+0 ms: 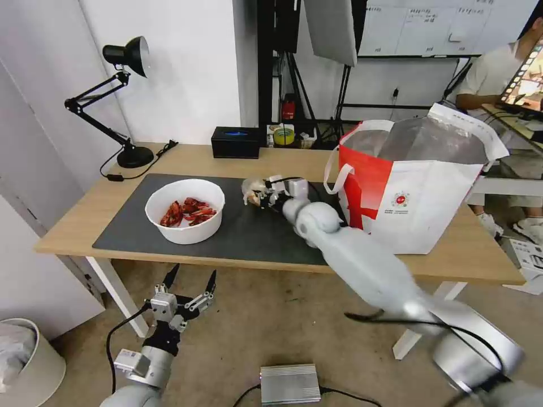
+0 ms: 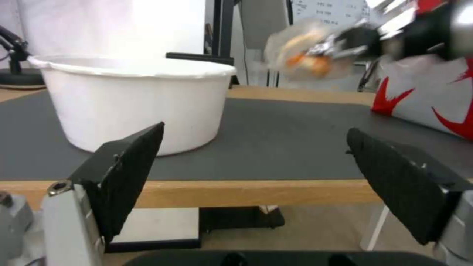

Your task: Pick up the trash from the table and place it into the takeout bag.

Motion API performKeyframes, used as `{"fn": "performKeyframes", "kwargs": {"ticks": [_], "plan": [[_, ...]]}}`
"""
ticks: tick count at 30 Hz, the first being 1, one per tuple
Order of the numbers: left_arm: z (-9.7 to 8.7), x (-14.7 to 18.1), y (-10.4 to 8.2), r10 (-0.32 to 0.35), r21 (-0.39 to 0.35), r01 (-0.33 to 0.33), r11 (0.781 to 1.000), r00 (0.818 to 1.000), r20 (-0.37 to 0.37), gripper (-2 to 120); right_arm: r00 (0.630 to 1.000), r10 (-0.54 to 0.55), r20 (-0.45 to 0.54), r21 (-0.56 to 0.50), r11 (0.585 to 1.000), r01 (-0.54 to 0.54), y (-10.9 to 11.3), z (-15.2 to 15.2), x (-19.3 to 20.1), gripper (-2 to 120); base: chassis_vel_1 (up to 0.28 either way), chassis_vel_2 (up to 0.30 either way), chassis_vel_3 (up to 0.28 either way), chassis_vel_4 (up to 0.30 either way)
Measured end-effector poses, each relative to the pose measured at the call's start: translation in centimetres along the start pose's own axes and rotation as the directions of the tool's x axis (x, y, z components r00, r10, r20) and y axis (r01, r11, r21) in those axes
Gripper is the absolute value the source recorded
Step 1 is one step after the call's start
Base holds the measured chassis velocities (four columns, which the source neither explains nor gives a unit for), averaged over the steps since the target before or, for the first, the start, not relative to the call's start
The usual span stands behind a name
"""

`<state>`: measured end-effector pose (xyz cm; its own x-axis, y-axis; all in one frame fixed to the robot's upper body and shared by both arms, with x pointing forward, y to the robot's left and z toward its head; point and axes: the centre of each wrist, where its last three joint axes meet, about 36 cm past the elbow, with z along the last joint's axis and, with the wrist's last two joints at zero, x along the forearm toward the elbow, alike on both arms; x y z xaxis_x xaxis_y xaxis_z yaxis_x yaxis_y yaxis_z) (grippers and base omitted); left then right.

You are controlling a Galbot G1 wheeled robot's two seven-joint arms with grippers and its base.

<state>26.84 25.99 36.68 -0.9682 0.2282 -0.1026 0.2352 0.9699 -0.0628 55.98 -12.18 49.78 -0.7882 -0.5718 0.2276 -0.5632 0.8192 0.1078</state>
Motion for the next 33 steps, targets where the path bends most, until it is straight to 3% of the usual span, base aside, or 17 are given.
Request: {"fn": "performKeyframes", "kwargs": {"ticks": [3,10,13,23,26,33], "plan": [[-0.1,-0.3,0.1,0.016,-0.008,-0.016,1.000,1.000,0.001,100,0.999,0.010,0.050,0.042,0.999,-0.012,0.6,-0.5,6.8,6,0.000,0.000,0.000,0.000],[-0.1,-0.4,-0.4,0.034,-0.002,-0.034,0.999,0.999,0.000,100,0.995,0.045,0.086,0.061,0.997,-0.050,0.4,-0.6,13.7,6,0.000,0.000,0.000,0.000],[-0.1,-0.5,-0.9,0.044,0.003,-0.044,0.999,0.999,0.002,100,0.986,0.067,0.154,0.082,0.993,-0.080,0.8,-1.8,17.5,6,0.000,0.000,0.000,0.000],[-0.2,-1.0,-1.2,0.056,0.008,-0.056,0.998,0.998,0.012,100,0.948,0.147,0.283,0.123,0.974,-0.188,-0.1,-6.0,20.6,6,0.000,0.000,0.000,0.000],[-0.1,-1.2,-1.4,0.061,0.010,-0.061,0.998,0.998,0.014,100,0.908,0.255,0.332,0.133,0.941,-0.312,-3.1,-8.4,21.3,6,0.000,0.000,0.000,0.000],[0.1,-1.2,-1.4,0.064,0.011,-0.064,0.998,0.998,0.009,100,0.862,0.347,0.369,0.116,0.903,-0.413,-7.1,-10.6,21.5,5,0.000,0.000,0.000,0.000]]}}
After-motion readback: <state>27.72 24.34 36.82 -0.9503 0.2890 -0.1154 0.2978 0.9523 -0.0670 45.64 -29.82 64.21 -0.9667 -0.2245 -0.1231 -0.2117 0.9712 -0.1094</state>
